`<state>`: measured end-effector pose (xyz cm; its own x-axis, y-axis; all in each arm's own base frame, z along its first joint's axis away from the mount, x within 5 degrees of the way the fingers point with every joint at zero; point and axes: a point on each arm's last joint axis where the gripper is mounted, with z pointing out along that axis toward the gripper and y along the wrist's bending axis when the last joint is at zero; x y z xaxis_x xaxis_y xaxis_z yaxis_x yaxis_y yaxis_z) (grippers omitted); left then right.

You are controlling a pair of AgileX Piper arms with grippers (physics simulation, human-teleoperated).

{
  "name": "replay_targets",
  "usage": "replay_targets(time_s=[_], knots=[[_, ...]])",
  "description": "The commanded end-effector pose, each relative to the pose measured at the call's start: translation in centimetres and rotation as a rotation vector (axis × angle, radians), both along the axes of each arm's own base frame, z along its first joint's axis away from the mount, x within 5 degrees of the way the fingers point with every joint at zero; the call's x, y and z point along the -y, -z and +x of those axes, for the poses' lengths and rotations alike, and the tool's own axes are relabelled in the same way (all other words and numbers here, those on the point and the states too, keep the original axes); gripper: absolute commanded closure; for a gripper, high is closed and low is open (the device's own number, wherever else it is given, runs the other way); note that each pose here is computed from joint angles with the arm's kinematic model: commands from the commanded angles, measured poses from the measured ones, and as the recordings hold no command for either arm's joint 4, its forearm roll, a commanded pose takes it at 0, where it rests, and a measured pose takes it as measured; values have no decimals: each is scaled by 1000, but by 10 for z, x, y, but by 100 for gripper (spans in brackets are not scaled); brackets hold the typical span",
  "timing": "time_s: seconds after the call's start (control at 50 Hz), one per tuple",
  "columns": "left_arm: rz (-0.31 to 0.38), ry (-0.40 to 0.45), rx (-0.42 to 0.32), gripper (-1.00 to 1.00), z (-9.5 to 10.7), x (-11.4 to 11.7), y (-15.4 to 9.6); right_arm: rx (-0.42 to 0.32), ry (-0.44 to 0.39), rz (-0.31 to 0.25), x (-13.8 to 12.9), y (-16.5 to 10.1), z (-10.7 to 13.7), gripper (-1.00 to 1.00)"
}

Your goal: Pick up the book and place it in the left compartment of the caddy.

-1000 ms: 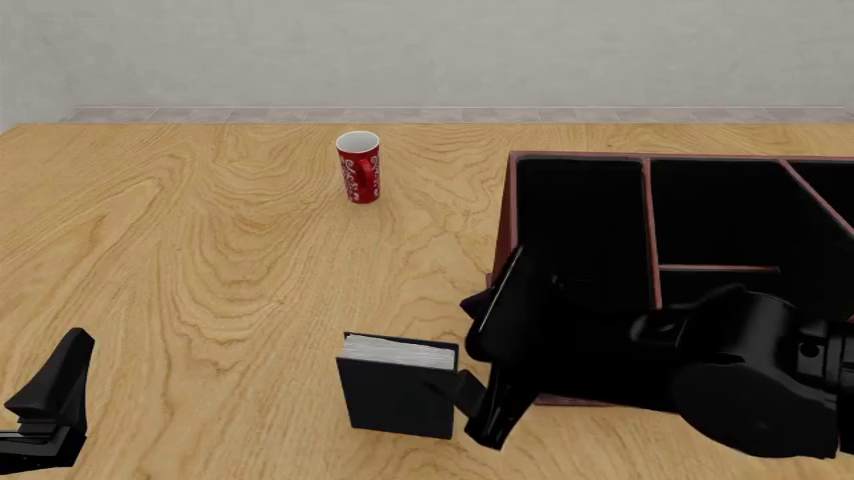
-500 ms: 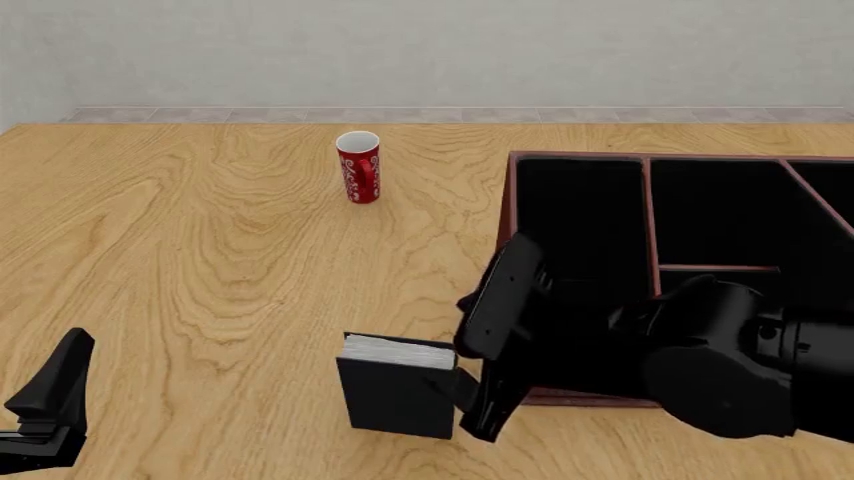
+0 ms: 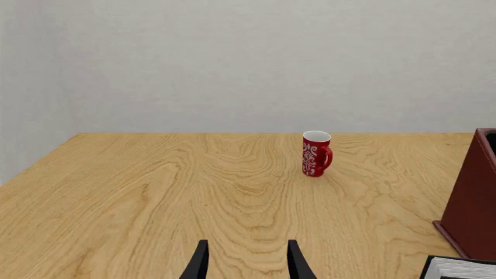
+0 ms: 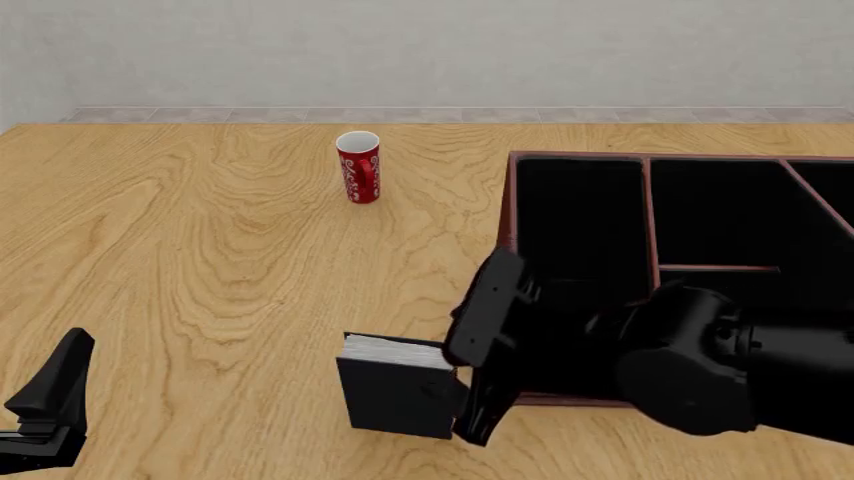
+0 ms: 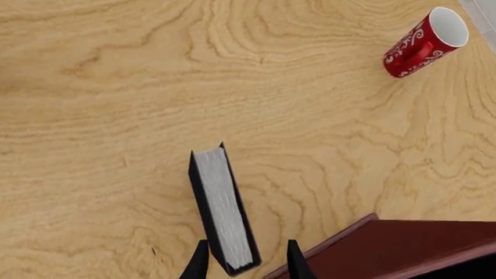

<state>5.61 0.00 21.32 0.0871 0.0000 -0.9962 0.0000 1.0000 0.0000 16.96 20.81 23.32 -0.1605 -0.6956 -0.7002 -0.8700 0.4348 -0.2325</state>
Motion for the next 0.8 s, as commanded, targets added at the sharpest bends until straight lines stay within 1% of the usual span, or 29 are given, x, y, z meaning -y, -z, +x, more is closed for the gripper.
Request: replay_targets(time_s=[0.02, 0.56, 0.58, 0.7, 0.8], knots=[[0, 0, 0, -100, 0, 0, 0, -14, -5, -10, -4, 8, 0, -100], [0, 0, 0, -100, 0, 0, 0, -52, -15, -33, -11, 24, -4, -100], [0, 0, 0, -100, 0, 0, 0, -52, -17, -33, -11, 24, -4, 100], [0, 0, 0, -100, 0, 0, 0, -43, -36, -38, -11, 24, -7, 100], [0, 0, 0, -100, 0, 0, 0, -35, -35, -33, -11, 21, -6, 100]])
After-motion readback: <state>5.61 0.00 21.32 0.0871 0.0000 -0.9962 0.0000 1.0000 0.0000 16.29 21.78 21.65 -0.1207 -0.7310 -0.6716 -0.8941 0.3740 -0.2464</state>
